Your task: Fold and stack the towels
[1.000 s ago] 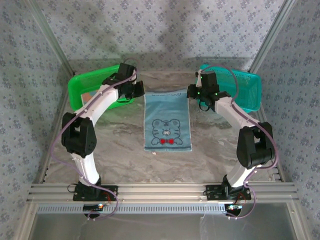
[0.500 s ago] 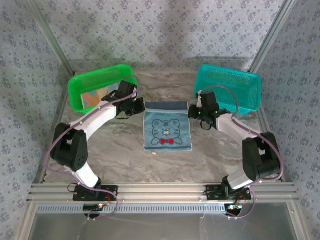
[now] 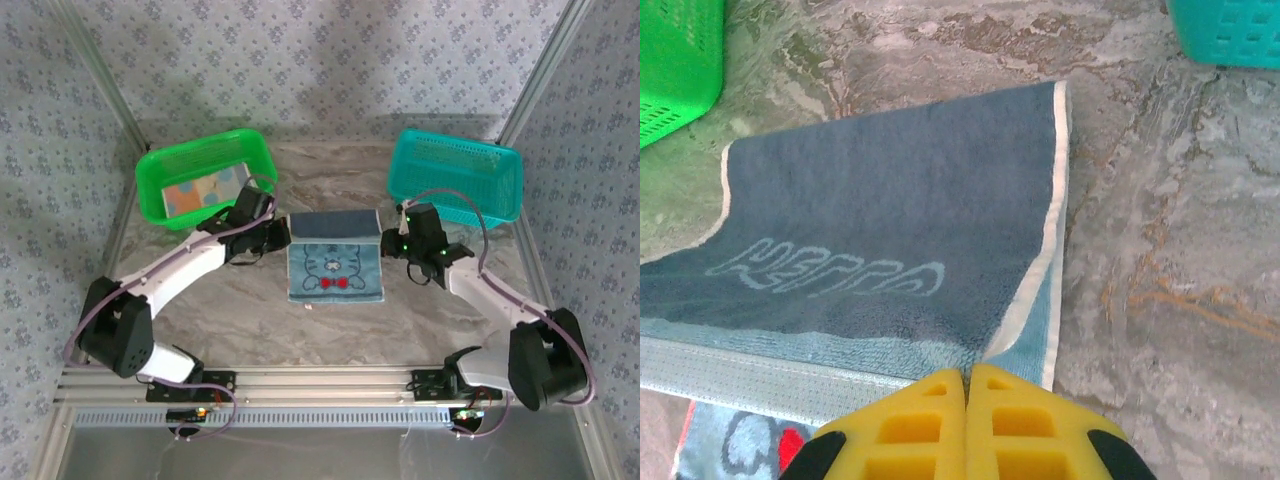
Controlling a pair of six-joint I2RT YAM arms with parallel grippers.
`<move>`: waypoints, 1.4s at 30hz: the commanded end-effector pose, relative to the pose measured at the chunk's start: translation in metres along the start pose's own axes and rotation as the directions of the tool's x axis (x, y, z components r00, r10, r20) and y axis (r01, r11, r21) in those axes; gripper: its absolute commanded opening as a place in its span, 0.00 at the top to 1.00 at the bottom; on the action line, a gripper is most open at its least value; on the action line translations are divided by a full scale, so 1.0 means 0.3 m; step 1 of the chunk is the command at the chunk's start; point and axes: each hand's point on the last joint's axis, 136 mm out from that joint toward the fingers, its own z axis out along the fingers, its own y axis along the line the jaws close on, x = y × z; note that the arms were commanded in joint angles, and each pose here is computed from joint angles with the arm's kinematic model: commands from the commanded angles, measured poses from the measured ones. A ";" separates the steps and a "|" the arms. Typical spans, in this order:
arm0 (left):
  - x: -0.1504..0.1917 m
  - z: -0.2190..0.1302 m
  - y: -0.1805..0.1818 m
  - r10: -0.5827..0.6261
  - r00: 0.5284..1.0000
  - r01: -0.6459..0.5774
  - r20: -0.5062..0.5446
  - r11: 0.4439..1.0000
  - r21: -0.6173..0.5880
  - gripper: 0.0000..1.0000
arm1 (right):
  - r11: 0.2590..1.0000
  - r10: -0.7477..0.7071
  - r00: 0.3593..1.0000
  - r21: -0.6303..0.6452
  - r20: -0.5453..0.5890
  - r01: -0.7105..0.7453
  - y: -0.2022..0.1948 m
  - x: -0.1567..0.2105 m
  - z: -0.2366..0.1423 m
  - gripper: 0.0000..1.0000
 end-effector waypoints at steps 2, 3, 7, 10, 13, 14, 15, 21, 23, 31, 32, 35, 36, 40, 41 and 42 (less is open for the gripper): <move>0.020 -0.053 0.004 -0.015 0.999 0.015 0.050 1.000 -0.006 1.00 | 0.999 0.015 1.000 0.034 0.006 -0.015 -0.014 0.046 -0.047 1.00; 0.030 -0.063 0.006 -0.014 0.998 0.015 0.054 1.000 -0.007 1.00 | 0.999 0.014 1.000 0.033 0.007 -0.014 -0.011 0.056 -0.055 1.00; 0.073 -0.081 0.020 -0.027 0.998 0.027 0.060 1.000 -0.002 1.00 | 0.999 0.010 1.000 0.030 0.002 -0.010 -0.005 0.097 -0.074 1.00; 0.111 -0.080 0.036 -0.021 0.999 0.022 0.045 1.000 -0.016 1.00 | 0.999 0.009 1.000 0.039 -0.011 -0.008 -0.006 0.131 -0.080 1.00; 0.145 -0.077 0.050 -0.026 0.999 0.026 0.033 0.999 -0.021 1.00 | 0.999 0.002 1.000 0.050 -0.016 -0.001 -0.012 0.168 -0.083 1.00; 0.153 -0.077 0.054 -0.030 0.999 0.031 0.031 0.999 -0.025 1.00 | 0.999 0.007 1.000 0.052 -0.020 -0.006 -0.015 0.179 -0.084 1.00; 0.159 -0.077 0.057 -0.032 0.999 0.033 0.031 0.999 -0.025 1.00 | 0.999 0.009 1.000 0.051 -0.025 -0.007 -0.015 0.189 -0.085 1.00; 0.200 -0.076 0.061 -0.040 0.999 0.041 0.026 0.999 -0.031 1.00 | 0.998 0.010 0.999 0.062 -0.047 -0.007 -0.029 0.242 -0.088 1.00; 0.219 -0.070 0.063 -0.044 0.999 0.045 0.018 0.998 -0.033 1.00 | 0.998 0.015 0.998 0.062 -0.065 -0.011 -0.032 0.262 -0.083 1.00; 0.281 -0.055 0.067 -0.053 0.999 0.053 0.010 0.998 -0.040 1.00 | 0.997 0.026 0.995 0.080 -0.093 -0.018 -0.051 0.319 -0.087 1.00; 0.289 -0.053 0.072 -0.055 0.998 0.055 0.007 0.997 -0.045 1.00 | 0.996 0.027 0.995 0.083 -0.095 -0.020 -0.055 0.326 -0.087 1.00; 0.310 -0.048 0.084 -0.057 0.998 0.057 -0.002 0.997 -0.050 1.00 | 0.997 0.032 0.994 0.079 -0.106 -0.024 -0.056 0.343 -0.087 1.00; 0.314 -0.047 0.087 -0.058 0.998 0.058 -0.002 0.997 -0.051 1.00 | 0.996 0.030 0.994 0.082 -0.109 -0.021 -0.057 0.350 -0.087 1.00; 0.326 -0.040 0.099 -0.064 0.998 0.064 -0.002 0.996 -0.058 1.00 | 0.996 0.024 0.993 0.092 -0.114 -0.014 -0.066 0.366 -0.085 1.00; 0.330 -0.037 0.102 -0.065 0.998 0.065 -0.004 0.996 -0.060 1.00 | 0.996 0.026 0.993 0.093 -0.114 -0.015 -0.067 0.368 -0.084 1.00; 0.331 -0.033 0.105 -0.067 0.998 0.067 -0.005 0.996 -0.061 1.00 | 0.995 0.026 0.993 0.095 -0.113 -0.015 -0.068 0.369 -0.083 1.00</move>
